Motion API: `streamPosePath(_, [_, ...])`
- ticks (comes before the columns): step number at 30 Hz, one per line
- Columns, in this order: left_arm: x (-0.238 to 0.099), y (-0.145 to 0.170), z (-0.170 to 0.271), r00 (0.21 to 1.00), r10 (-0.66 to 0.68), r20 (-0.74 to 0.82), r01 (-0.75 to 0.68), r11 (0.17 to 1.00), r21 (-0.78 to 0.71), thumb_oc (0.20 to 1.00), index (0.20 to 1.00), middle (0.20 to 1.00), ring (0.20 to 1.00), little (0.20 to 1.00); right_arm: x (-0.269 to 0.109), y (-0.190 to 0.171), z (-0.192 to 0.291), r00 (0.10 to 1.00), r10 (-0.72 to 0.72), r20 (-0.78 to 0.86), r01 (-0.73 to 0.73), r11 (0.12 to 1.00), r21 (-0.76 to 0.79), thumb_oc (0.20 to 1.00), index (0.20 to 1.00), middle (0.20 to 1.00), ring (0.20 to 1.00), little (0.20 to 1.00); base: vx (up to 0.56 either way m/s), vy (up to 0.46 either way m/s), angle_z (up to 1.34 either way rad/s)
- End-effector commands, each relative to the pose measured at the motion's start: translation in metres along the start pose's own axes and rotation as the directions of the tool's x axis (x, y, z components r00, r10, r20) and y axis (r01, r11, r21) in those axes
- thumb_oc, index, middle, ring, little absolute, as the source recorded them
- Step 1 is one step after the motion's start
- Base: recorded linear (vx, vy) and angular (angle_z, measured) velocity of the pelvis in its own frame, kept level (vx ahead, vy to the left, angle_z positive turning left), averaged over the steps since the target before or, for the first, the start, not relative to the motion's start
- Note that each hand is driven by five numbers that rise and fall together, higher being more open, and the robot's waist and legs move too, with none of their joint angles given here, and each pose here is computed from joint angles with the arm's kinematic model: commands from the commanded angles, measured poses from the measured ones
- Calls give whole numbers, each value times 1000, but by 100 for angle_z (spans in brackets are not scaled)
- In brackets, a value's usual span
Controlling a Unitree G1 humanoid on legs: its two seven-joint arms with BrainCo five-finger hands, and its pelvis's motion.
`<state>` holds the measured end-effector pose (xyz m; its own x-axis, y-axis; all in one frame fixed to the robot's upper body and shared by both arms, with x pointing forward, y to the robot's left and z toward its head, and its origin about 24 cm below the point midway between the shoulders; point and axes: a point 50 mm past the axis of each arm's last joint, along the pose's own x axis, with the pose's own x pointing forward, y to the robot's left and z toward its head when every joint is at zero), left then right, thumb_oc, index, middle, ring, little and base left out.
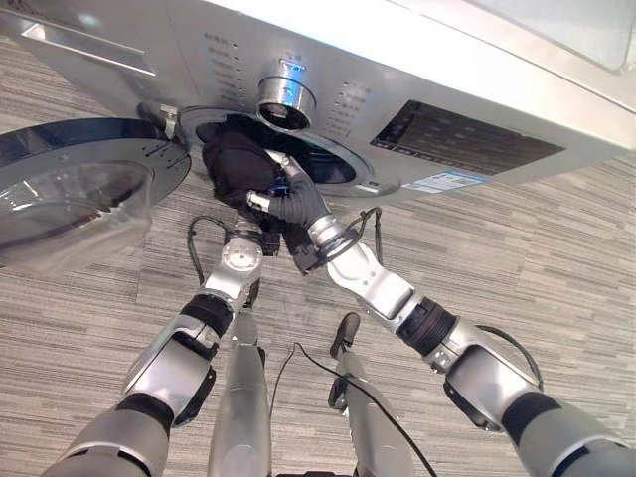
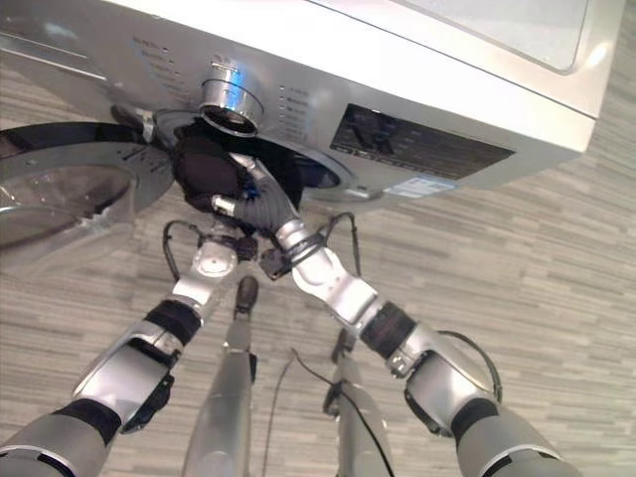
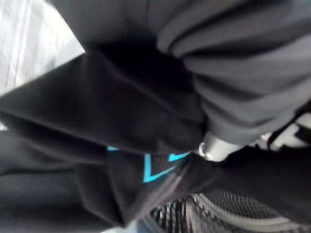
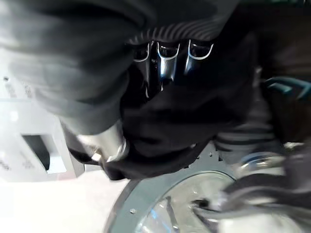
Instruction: Grab the laundry basket,head to the washer,open it,put in the laundry and shut it.
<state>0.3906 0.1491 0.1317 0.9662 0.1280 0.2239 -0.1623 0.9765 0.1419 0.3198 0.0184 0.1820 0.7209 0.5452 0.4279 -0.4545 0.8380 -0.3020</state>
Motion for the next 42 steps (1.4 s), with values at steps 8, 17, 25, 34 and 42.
streamPosePath(8, [21, 40, 37, 974, 195, 115, -175, 970, -166, 200, 200, 200, 200, 200, -67, -8, -6, 996, 48, 69, -62, 975, 215, 1000, 1000, 1000, 1000, 1000, 2, 13, -5])
streamPosePath(17, [26, 102, 57, 929, 313, 199, -294, 948, -120, 200, 200, 200, 200, 200, -221, -58, -91, 876, -25, -482, -34, 993, -112, 1000, 1000, 1000, 1000, 1000, 6, -4, -8])
streamPosePath(25, [34, 114, 72, 915, 349, 203, -325, 935, -144, 200, 200, 200, 200, 200, -270, -87, -128, 701, -217, -679, -15, 948, -318, 1000, 1000, 1000, 1000, 1000, 5, -8, -4])
streamPosePath(34, [63, 131, 130, 915, 380, 132, -296, 857, -422, 200, 200, 200, 200, 200, -232, -90, -125, 749, -294, -594, 91, 933, -348, 1000, 1000, 1000, 1000, 1000, 35, -1, -1])
streamPosePath(42, [59, 172, 212, 836, 468, 286, -286, 817, -500, 200, 200, 200, 200, 200, -220, -104, -94, 818, -334, -469, 188, 925, -331, 1000, 1000, 1000, 1000, 1000, 52, 36, -18])
